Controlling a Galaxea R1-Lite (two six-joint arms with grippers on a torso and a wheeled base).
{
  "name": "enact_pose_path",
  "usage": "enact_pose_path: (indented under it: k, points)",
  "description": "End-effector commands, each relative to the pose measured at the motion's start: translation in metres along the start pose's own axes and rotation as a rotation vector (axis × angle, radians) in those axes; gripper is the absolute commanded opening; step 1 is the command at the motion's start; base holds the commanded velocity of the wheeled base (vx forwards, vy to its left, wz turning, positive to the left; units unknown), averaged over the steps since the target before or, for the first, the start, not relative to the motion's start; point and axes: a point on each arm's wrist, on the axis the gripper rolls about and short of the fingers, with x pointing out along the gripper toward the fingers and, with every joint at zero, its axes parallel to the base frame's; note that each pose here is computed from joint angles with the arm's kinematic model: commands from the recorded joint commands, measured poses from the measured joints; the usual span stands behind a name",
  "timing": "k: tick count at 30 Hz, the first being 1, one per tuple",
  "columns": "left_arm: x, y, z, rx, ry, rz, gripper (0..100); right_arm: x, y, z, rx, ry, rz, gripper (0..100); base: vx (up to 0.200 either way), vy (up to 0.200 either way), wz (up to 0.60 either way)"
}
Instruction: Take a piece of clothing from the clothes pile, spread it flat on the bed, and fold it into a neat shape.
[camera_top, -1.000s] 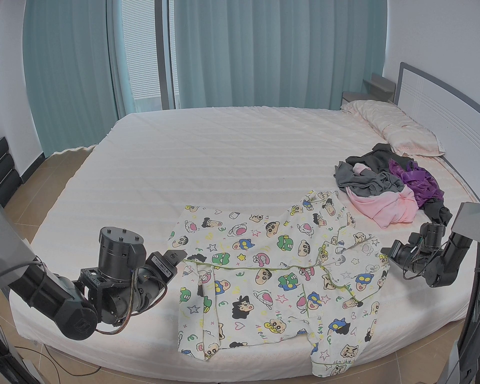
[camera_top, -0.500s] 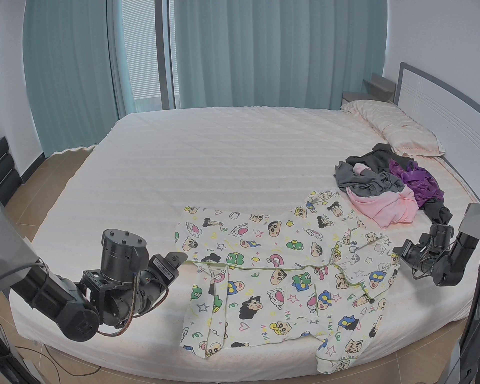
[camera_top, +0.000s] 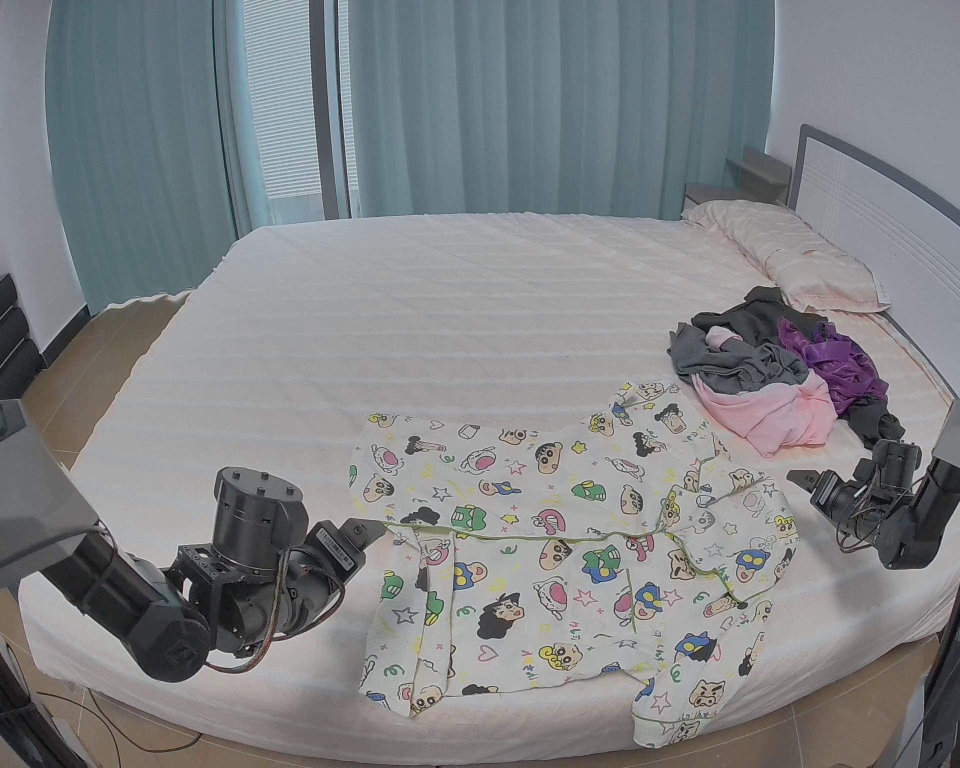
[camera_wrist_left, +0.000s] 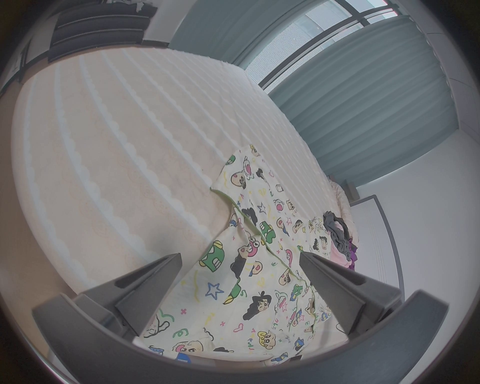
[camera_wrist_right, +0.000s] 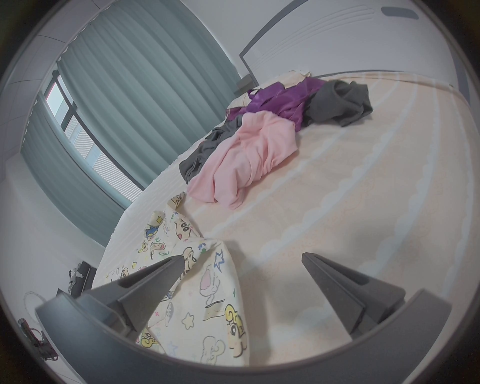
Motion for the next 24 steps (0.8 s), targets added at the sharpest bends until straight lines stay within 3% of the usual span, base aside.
enact_pose_path:
  k: [1,6,12,18,24]
  points:
    - [0.028,0.006,-0.006,0.001,0.052,0.039,100,-0.031,0.019,0.007,-0.009,-0.045,-0.006,100,0.000,0.000,0.00]
    - [0.059,-0.004,-0.007,0.025,0.048,0.036,100,-0.047,0.038,-0.002,0.043,-0.054,-0.024,100,0.000,0.000,0.00]
    - [0.075,-0.018,-0.008,0.121,0.059,0.039,100,-0.057,0.048,-0.024,0.030,-0.028,-0.080,100,0.000,0.000,0.00]
    - [0.086,-0.034,-0.010,0.286,0.069,0.155,100,-0.063,0.063,-0.041,-0.005,-0.037,-0.066,100,0.000,0.000,0.00]
    - [0.106,-0.020,-0.028,0.464,0.043,0.273,100,-0.066,0.080,-0.057,-0.043,-0.009,-0.045,100,0.000,0.000,0.00]
